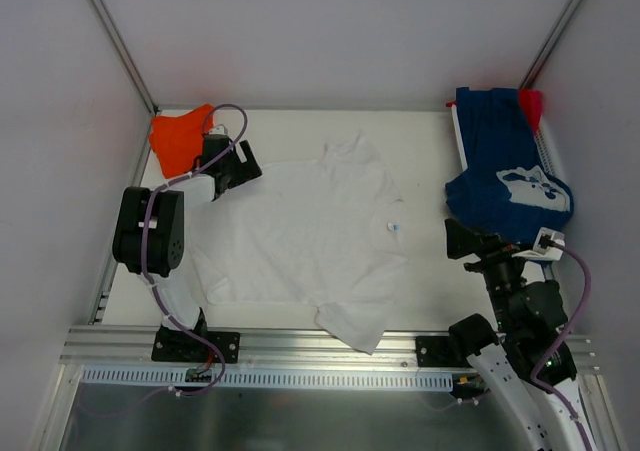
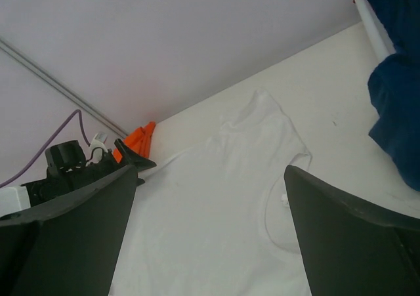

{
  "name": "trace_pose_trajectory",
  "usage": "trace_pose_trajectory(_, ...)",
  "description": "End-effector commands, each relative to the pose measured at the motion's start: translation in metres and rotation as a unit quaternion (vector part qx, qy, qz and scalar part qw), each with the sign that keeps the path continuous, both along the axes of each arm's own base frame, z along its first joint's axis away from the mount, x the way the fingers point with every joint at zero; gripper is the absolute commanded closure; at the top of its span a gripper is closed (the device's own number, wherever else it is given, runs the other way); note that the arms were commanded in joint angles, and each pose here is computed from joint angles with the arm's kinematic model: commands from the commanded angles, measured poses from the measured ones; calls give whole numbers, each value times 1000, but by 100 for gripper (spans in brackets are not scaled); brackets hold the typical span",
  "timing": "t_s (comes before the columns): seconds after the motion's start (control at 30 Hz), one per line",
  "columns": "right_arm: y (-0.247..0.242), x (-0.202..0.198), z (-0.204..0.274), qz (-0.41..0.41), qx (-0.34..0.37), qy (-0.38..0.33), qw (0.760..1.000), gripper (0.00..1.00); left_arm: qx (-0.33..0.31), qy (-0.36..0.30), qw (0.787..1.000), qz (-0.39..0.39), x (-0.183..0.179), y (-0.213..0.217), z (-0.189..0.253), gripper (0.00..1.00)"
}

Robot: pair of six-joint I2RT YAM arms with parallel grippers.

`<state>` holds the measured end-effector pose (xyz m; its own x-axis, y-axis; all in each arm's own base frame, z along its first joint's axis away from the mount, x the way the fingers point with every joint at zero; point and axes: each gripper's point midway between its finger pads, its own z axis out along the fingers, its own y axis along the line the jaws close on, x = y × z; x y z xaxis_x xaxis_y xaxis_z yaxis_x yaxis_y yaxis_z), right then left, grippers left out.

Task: Fold and stack the t-shirts
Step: Flatten out the tshirt

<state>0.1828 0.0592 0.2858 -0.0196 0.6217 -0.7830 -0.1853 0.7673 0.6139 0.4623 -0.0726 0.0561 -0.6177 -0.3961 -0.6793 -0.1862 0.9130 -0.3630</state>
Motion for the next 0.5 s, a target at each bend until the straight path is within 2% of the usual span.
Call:
trace_pose_trajectory(0.0, -15, -9, -19, -23, -50, 43, 998, 1, -22, -8, 1000, 0, 11, -7, 11, 10)
trace_pose_trajectory(0.47, -22, -22, -23, -23, -52, 39, 998, 1, -5, -7, 1000, 3, 30, -8, 8, 11)
